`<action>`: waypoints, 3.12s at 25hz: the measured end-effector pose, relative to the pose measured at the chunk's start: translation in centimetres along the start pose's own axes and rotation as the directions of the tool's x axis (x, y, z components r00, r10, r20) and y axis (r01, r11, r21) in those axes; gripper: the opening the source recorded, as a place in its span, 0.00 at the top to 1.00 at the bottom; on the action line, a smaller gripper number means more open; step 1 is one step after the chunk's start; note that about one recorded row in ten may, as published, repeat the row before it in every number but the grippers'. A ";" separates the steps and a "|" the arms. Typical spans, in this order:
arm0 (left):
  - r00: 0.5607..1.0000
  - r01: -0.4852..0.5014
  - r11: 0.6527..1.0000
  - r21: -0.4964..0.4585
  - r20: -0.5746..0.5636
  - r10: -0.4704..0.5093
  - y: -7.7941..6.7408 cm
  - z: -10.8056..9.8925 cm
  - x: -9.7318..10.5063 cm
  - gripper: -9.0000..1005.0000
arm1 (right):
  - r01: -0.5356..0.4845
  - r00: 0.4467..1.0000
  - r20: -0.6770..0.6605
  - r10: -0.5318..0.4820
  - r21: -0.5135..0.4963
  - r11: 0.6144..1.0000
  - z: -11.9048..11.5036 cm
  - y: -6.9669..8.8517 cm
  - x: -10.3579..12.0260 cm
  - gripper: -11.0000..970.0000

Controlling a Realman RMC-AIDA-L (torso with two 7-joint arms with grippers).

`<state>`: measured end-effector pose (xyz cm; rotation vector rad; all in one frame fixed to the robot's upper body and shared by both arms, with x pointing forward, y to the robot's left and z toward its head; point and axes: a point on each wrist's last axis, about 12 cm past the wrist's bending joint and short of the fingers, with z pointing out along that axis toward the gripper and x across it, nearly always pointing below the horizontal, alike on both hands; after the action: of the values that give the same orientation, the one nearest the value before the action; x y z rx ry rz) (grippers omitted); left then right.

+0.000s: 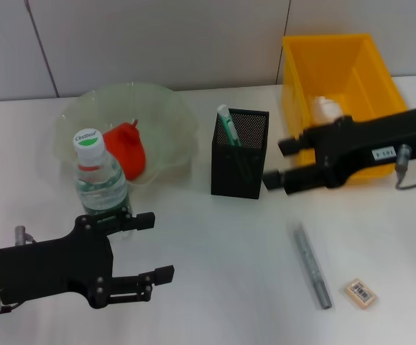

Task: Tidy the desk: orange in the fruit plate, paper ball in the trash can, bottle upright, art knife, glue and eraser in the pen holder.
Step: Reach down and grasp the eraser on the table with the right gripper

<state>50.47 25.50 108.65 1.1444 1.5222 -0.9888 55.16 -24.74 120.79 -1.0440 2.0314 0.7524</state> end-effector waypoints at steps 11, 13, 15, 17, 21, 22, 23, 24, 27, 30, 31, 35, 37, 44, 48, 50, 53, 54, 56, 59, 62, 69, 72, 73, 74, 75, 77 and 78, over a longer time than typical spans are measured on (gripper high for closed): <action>1.000 0.003 1.000 0.001 -0.001 -0.003 0.0 0.1 0.0 0.17 | 0.051 0.930 -0.367 0.021 0.186 0.981 -0.4 1.0 -1.7 0.23; 1.000 0.004 1.000 0.003 0.000 -0.004 0.0 0.1 0.0 0.17 | 0.033 0.891 -0.452 0.049 0.172 0.985 0.1 1.5 -1.9 0.23; 1.000 0.004 1.000 0.007 0.001 -0.004 0.0 0.2 -0.1 0.17 | 0.027 0.873 -0.485 0.059 0.168 0.985 0.4 1.6 -1.9 0.23; 1.000 0.004 1.000 0.008 0.004 -0.004 0.0 0.2 -0.2 0.17 | 0.030 0.839 -0.539 0.069 0.173 0.984 0.7 1.9 -1.9 0.23; 1.000 0.003 1.000 0.005 0.013 -0.004 0.1 0.2 -0.3 0.17 | 0.049 0.779 -0.621 0.088 0.200 0.979 0.9 2.1 -1.8 0.23; 1.000 0.001 1.000 0.004 0.019 -0.002 0.1 0.2 -0.3 0.17 | 0.048 0.766 -0.637 0.091 0.198 0.979 0.9 2.2 -1.8 0.23; 1.000 0.000 1.000 0.002 0.024 -0.001 0.1 0.2 -0.4 0.17 | 0.038 0.747 -0.657 0.101 0.194 0.980 1.0 2.4 -1.8 0.23; 1.000 0.000 1.000 0.001 0.026 0.000 0.1 0.2 -0.4 0.17 | 0.038 0.747 -0.657 0.101 0.194 0.980 1.0 2.4 -1.8 0.23; 1.000 0.004 1.000 0.001 0.029 -0.004 0.0 0.2 -0.3 0.17 | 0.015 0.730 -0.673 0.119 0.190 0.982 1.2 2.4 -1.5 0.23; 0.999 0.007 1.000 0.002 0.032 -0.007 0.0 0.3 -0.3 0.17 | 0.006 0.727 -0.674 0.132 0.198 0.980 1.3 2.2 -1.2 0.23; 0.999 0.007 1.000 0.007 0.033 -0.008 0.0 0.3 -0.3 0.17 | 0.001 0.726 -0.674 0.138 0.201 0.980 1.3 2.1 -1.1 0.23; 0.999 0.010 1.000 0.008 0.040 -0.010 -0.2 0.3 -0.3 0.17 | -0.011 0.714 -0.683 0.154 0.210 0.978 1.7 1.7 -0.5 0.23; 0.999 0.007 1.000 0.004 0.046 -0.007 -0.3 0.3 -0.1 0.17 | -0.012 0.705 -0.691 0.158 0.211 0.977 1.9 1.6 -0.2 0.23; 0.999 0.015 1.000 -0.003 0.047 -0.015 -0.4 0.2 0.3 0.17 | -0.038 0.672 -0.719 0.178 0.206 0.978 3.1 1.1 1.4 0.23; 0.999 0.017 1.000 -0.004 0.047 -0.017 -0.4 0.2 0.4 0.17 | -0.033 0.667 -0.725 0.172 0.202 0.979 3.6 0.9 1.8 0.23; 0.999 0.016 1.000 -0.004 0.046 -0.016 -0.4 0.2 0.4 0.17 | -0.016 0.666 -0.729 0.160 0.201 0.979 3.9 1.0 1.8 0.23; 0.999 0.017 1.000 -0.005 0.047 -0.017 -0.4 0.3 0.5 0.17 | 0.013 0.666 -0.733 0.139 0.198 0.980 4.4 1.1 1.7 0.23; 0.999 0.017 1.000 -0.005 0.047 -0.017 -0.5 0.3 0.5 0.17 | 0.013 0.666 -0.733 0.139 0.198 0.980 4.4 1.1 1.7 0.23; 0.999 0.019 1.000 -0.006 0.048 -0.019 -0.5 0.3 0.6 0.17 | 0.026 0.664 -0.736 0.129 0.196 0.980 4.7 1.2 1.7 0.23; 0.999 0.020 1.000 -0.008 0.048 -0.020 -0.5 0.2 0.7 0.17 | 0.040 0.660 -0.742 0.119 0.193 0.980 5.1 1.2 1.8 0.23; 0.999 0.015 1.000 -0.012 0.048 -0.014 -0.5 0.2 0.8 0.17 | 0.048 0.653 -0.749 0.112 0.188 0.981 5.7 1.3 2.1 0.23; 0.999 0.012 1.000 -0.014 0.047 -0.011 -0.5 0.2 0.8 0.17 | 0.055 0.640 -0.761 0.107 0.185 0.981 6.6 1.2 2.9 0.24; 0.999 0.009 1.000 -0.013 0.048 -0.009 -0.4 0.2 0.7 0.17 | 0.052 0.641 -0.760 0.111 0.187 0.981 6.7 1.2 3.2 0.24; 0.999 0.008 1.000 -0.013 0.048 -0.008 -0.4 0.2 0.6 0.17 | 0.049 0.639 -0.761 0.113 0.187 0.981 6.7 1.2 3.3 0.24; 0.999 0.008 1.000 -0.012 0.048 -0.007 -0.3 0.2 0.6 0.17 | 0.049 0.639 -0.761 0.113 0.187 0.981 6.7 1.2 3.3 0.24; 0.999 0.007 1.000 -0.012 0.049 -0.006 -0.3 0.3 0.6 0.17 | 0.047 0.639 -0.761 0.114 0.186 0.981 6.7 1.2 3.3 0.24; 0.999 0.006 1.000 -0.011 0.049 -0.005 -0.3 0.3 0.5 0.17 | 0.043 0.638 -0.761 0.116 0.186 0.982 6.8 1.1 3.5 0.24; 0.999 0.005 1.000 -0.011 0.049 -0.005 -0.3 0.3 0.5 0.17 | 0.042 0.637 -0.762 0.117 0.186 0.982 6.9 1.1 3.5 0.24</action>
<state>50.20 25.26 108.08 1.1015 1.4907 -1.0036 55.02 -20.53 114.22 -1.3596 2.7852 0.0754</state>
